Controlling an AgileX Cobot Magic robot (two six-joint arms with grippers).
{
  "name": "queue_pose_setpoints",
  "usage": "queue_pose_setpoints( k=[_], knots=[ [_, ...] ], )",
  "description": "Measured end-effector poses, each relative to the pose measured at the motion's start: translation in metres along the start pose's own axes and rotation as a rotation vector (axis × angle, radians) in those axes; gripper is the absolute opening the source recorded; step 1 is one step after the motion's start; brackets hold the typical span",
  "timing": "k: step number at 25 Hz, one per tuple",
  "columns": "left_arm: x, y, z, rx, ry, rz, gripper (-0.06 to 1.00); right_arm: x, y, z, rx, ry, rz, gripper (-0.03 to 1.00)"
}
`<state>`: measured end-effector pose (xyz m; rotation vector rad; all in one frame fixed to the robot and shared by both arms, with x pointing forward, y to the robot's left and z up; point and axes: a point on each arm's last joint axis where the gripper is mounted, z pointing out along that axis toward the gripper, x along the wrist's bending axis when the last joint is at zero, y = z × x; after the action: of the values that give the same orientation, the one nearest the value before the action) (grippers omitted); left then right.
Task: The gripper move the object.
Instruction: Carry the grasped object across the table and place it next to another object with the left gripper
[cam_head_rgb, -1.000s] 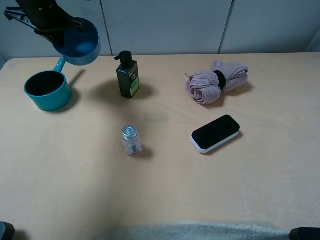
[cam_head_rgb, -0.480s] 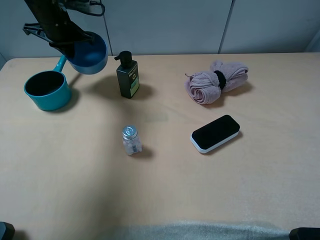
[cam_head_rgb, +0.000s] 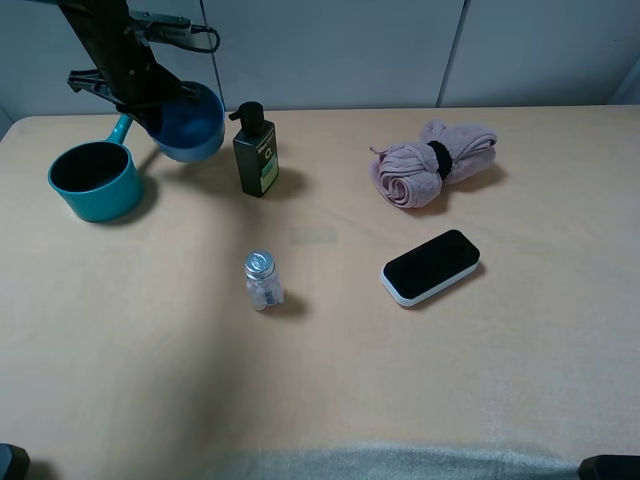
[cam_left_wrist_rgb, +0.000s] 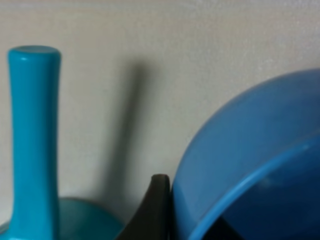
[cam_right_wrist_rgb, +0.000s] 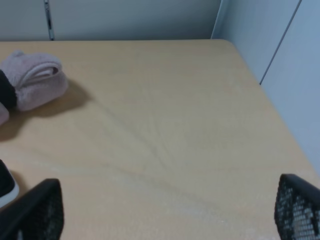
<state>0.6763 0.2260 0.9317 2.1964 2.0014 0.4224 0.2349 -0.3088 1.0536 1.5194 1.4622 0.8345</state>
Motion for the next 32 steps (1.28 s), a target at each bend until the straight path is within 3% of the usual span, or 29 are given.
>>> queue_pose_setpoints(
  k=[7, 17, 32],
  knots=[
    [-0.005, -0.002, 0.022, 0.017, -0.016, -0.007, 0.07, 0.000, 0.000, 0.000, 0.000, 0.000, 0.000, 0.64],
    [-0.008, -0.001, 0.023, 0.001, -0.055, -0.043, 0.07, 0.000, 0.000, 0.000, 0.000, 0.000, 0.000, 0.64],
    [-0.009, 0.001, 0.023, -0.016, -0.060, -0.046, 0.07, 0.000, 0.000, 0.000, 0.000, 0.000, 0.000, 0.64]
  ],
)
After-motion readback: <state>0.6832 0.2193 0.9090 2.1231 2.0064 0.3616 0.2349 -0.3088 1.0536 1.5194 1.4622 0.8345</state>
